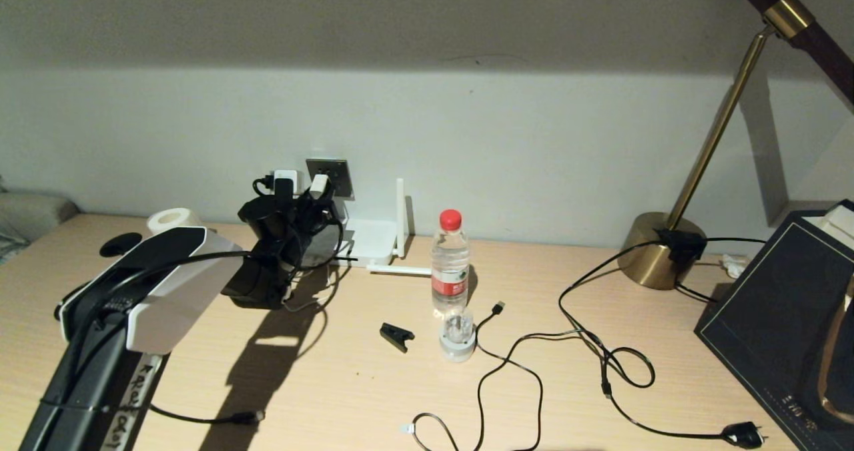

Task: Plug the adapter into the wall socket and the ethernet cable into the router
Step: Plug plug into socket

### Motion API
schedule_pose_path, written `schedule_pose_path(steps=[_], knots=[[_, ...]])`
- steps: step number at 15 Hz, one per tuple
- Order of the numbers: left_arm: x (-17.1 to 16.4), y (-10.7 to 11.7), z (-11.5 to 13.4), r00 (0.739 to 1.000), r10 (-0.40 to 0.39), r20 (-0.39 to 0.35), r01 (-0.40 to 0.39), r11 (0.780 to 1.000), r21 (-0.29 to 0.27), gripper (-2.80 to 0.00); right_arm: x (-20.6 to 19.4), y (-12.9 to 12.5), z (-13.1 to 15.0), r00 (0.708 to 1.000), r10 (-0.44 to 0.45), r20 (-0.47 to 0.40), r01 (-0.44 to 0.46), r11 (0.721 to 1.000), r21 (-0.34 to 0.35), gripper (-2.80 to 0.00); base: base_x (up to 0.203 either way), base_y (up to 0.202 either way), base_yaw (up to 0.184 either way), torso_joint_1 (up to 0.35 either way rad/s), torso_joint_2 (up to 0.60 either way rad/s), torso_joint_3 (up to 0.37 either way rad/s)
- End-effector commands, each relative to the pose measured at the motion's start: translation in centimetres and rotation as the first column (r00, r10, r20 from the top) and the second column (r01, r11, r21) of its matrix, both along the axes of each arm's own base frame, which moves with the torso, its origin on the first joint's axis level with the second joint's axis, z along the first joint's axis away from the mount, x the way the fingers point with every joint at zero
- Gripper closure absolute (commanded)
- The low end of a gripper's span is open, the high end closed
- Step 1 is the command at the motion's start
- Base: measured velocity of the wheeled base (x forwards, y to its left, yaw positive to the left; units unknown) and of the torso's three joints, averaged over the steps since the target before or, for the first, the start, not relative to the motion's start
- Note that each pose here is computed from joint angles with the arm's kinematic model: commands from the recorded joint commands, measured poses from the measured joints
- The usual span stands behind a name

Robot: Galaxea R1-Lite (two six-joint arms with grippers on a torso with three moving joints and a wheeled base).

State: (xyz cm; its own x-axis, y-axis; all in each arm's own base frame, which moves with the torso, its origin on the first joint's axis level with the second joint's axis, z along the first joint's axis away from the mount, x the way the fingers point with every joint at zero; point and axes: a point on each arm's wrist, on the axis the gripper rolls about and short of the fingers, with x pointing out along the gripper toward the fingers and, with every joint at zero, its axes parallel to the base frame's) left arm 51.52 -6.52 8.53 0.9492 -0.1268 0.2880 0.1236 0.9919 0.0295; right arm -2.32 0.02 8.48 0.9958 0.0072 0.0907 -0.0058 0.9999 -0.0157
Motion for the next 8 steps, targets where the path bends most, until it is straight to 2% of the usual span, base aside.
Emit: schedule_pose_path(steps=[1,8], knots=[[0.1,0.06,0.11,1.0,0.002,0.012,-0.002,1.0,-0.001,0.0,0.29,0.0,-0.97,0.999,0.0,-0.036,0.0,1.0,0.0,0.0,0.0,0.0,0.0,0.0,0.0,0.0],[0.18,0.05,0.02,1.0,0.002,0.007,-0.002,1.0,-0.001,0.0,0.29,0.0,-0.97,0.999,0.0,-0.036,0.0,1.0,0.0,0.0,0.0,0.0,0.0,0.0,0.0,0.0]])
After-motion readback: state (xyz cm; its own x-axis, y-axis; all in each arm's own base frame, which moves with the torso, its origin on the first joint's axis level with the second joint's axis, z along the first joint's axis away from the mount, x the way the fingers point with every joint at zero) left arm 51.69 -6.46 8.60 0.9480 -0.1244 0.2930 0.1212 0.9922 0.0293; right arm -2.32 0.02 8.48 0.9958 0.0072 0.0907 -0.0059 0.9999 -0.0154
